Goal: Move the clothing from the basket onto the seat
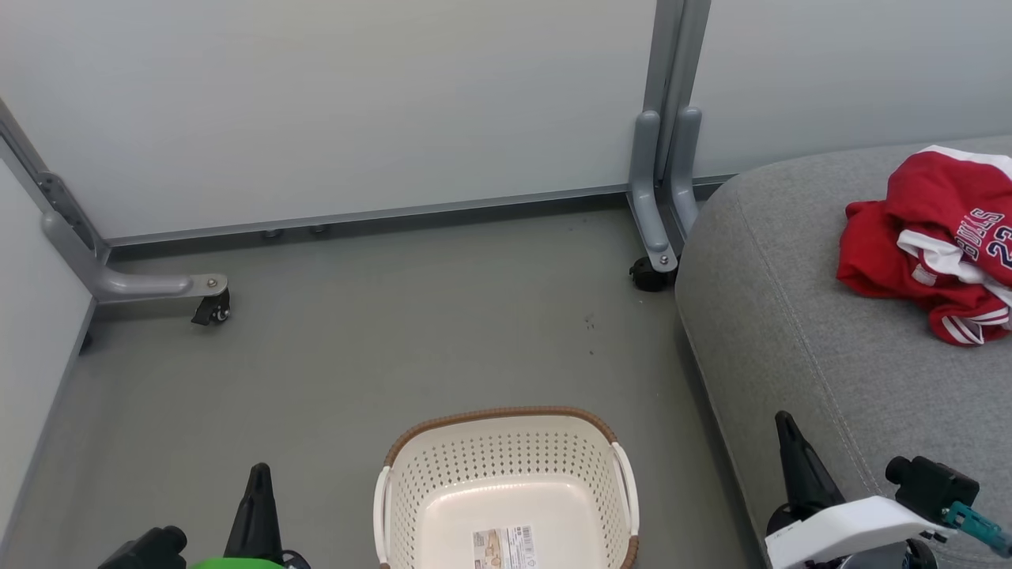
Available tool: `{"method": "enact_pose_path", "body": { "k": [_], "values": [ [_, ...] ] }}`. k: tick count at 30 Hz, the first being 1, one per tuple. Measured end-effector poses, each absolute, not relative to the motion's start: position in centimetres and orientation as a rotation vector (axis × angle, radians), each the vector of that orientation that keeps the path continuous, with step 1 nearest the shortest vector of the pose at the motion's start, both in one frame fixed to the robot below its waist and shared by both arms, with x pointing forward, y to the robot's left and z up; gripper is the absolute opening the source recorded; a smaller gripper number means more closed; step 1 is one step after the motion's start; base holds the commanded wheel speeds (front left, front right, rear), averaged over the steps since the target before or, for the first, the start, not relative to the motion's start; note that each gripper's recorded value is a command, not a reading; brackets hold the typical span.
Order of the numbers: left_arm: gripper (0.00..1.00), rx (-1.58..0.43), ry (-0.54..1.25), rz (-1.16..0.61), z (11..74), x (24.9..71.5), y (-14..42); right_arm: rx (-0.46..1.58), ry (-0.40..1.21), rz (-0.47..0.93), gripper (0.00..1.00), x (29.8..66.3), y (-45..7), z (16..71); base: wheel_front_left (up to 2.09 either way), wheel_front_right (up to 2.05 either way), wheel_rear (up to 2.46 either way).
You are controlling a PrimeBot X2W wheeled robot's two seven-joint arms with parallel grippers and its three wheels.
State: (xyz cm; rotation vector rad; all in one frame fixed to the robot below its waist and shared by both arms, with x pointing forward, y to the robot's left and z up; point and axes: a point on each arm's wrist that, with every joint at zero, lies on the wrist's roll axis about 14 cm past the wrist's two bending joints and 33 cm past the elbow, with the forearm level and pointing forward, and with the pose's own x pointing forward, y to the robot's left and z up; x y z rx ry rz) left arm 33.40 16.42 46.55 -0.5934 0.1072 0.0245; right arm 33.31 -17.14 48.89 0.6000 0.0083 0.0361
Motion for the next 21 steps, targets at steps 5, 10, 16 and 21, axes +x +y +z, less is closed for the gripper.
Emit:
{"method": "enact_pose_path", "body": {
  "k": [5,10,16,21],
  "values": [
    [0.0,-0.667,0.111,0.032,46.7,33.8,16.7,0.671,0.012,0.025,0.0,33.7,-17.4,49.0,0.0,0.0,0.0],
    [0.0,-0.739,0.106,0.038,47.0,34.3,16.9,0.741,0.011,0.013,0.0,34.2,-17.8,49.1,0.0,0.0,0.0],
    [0.0,-0.813,0.106,0.046,47.1,34.7,17.3,0.818,0.016,0.001,0.0,34.5,-18.1,49.1,0.0,0.0,0.0],
    [0.0,-0.877,0.11,0.052,47.2,34.9,17.5,0.881,0.022,-0.008,0.0,34.8,-18.3,49.1,0.0,0.0,0.0]
  ]
}}
